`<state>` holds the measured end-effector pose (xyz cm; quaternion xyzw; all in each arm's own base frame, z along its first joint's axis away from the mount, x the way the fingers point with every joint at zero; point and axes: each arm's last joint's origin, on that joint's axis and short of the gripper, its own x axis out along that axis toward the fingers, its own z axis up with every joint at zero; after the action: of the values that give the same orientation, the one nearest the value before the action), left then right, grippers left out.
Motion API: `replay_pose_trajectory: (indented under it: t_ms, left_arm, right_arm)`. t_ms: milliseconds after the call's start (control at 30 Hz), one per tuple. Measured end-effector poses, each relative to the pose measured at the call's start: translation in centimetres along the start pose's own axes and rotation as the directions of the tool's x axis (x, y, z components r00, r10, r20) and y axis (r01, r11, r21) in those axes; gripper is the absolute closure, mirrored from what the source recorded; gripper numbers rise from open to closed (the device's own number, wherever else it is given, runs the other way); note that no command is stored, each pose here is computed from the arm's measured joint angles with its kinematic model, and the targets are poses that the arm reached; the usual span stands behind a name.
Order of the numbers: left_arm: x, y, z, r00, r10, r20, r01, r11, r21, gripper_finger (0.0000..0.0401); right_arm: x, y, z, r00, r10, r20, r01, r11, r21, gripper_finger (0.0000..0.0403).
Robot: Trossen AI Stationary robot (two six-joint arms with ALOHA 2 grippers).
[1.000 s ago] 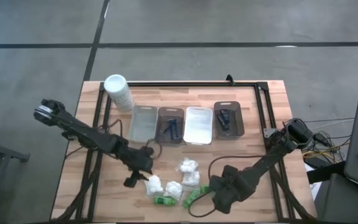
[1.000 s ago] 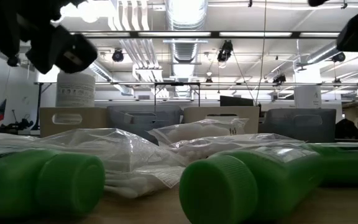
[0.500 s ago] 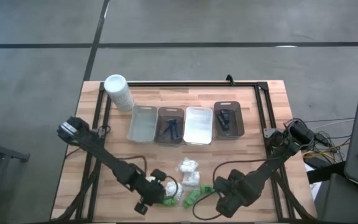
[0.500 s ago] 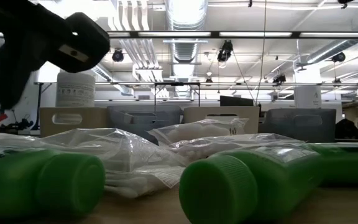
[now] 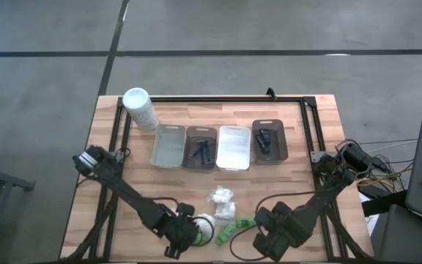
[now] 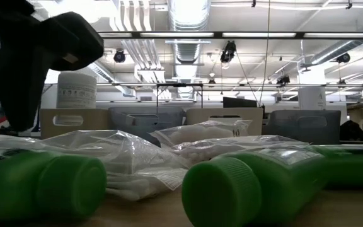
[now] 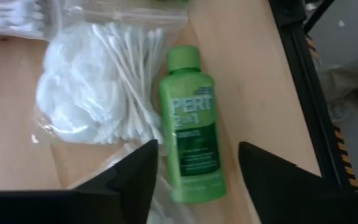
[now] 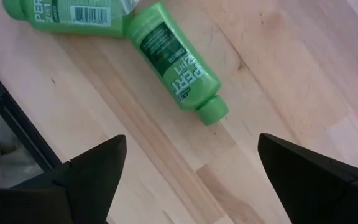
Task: Pick & Place Travel size toiletries
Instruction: Put the green shampoo into the gray bin
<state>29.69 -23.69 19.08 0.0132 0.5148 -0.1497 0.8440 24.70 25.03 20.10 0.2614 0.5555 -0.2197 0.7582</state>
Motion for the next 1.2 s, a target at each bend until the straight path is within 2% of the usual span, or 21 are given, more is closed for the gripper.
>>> replay_pose_trajectory:
  t_ms: [133, 233, 500, 733, 867, 967, 1067, 1200]
  left_arm:
    - [0.1, -0.8, -0.7, 1.000, 0.024, 0.010, -0.024, 0.999, 0.025, 0.0126]
    - [0.4, -1.2, -1.3, 1.000, 0.022, 0.004, -0.022, 1.000, 0.014, 0.0112]
    - [1.3, -1.5, -1.9, 0.996, -0.018, 0.083, 0.020, 1.000, -0.021, 0.0116]
    - [2.2, -0.6, -3.3, 0.994, 0.065, 0.084, -0.055, 0.992, -0.117, 0.0117]
    - [2.3, -0.7, -3.5, 0.994, 0.068, 0.084, -0.052, 0.983, -0.175, 0.0117]
    - [2.6, -1.3, -3.4, 0.992, 0.041, 0.121, -0.024, 0.989, -0.145, 0.0117]
    - [2.9, -2.1, -3.3, 0.987, 0.009, 0.160, -0.003, 0.999, -0.037, 0.0117]
    - [3.1, -2.4, -3.5, 0.989, 0.001, 0.148, -0.004, 1.000, 0.020, 0.0117]
  right_arm:
    - [0.0, 0.0, 0.0, 1.000, 0.002, 0.000, -0.002, 1.000, 0.001, 0.0039]
    - [0.0, 0.0, 0.0, 1.000, 0.002, 0.000, -0.002, 1.000, 0.028, 0.0039]
    - [0.0, 0.0, 0.0, 1.000, 0.004, -0.001, -0.004, 0.994, 0.105, 0.0039]
    - [0.0, 0.1, 0.0, 1.000, 0.007, 0.000, -0.007, 0.991, 0.134, 0.0039]
    - [0.0, 0.1, 0.0, 1.000, 0.007, 0.000, -0.007, 0.991, 0.133, 0.0039]
    - [0.0, 0.1, 0.0, 1.000, 0.006, 0.000, -0.006, 0.991, 0.133, 0.0039]
    - [0.0, 0.0, 0.1, 1.000, 0.005, 0.000, -0.005, 0.990, 0.140, 0.0039]
    - [0.0, 0.0, 0.2, 1.000, 0.005, 0.001, -0.005, 0.989, 0.145, 0.0039]
